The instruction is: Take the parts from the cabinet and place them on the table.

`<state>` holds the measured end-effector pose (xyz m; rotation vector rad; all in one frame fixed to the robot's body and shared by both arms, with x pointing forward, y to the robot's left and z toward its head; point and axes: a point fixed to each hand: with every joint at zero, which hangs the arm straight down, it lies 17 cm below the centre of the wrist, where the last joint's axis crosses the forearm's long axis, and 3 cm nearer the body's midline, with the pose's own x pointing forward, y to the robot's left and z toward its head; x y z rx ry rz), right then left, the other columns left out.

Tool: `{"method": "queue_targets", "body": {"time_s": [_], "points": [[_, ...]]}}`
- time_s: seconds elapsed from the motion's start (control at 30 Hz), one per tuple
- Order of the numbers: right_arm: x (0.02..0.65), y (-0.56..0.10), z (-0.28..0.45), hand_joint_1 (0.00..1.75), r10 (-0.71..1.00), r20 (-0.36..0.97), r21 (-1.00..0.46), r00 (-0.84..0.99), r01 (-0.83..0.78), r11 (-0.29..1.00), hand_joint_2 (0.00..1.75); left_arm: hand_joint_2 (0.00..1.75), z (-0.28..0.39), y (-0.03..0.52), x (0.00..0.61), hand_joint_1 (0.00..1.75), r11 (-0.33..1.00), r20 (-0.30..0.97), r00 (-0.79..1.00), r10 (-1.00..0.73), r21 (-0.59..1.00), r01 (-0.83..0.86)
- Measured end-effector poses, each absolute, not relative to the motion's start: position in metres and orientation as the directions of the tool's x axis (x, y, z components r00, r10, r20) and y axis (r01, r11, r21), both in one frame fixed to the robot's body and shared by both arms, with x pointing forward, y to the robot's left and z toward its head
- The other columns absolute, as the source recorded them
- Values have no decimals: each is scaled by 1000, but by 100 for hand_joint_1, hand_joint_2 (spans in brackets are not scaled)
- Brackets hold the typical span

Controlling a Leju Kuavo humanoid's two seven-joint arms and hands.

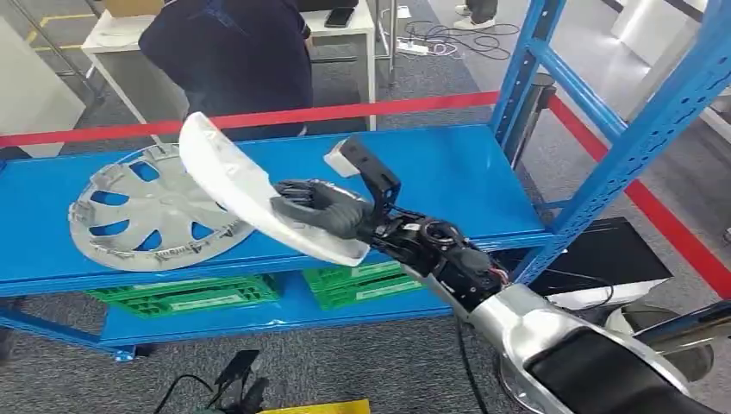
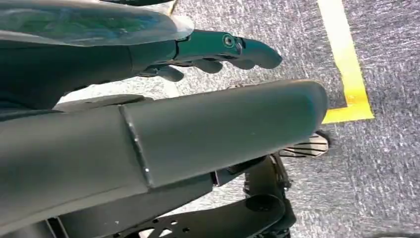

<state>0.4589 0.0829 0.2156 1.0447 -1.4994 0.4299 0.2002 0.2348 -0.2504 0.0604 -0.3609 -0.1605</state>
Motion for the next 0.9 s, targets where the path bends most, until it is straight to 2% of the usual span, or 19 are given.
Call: {"method": "queue_targets", "body": {"time_s": [0.43,0.9], "points": [[407,125,225,175,-413,897,326,158,-868,375,175,0,-250,235,202,0,987,352,923,-156,85,135],[381,143,235,175,-420,893,303,158,-903,304,175,0,-248,237,207,0,987,381,912,-152,99,124]]}}
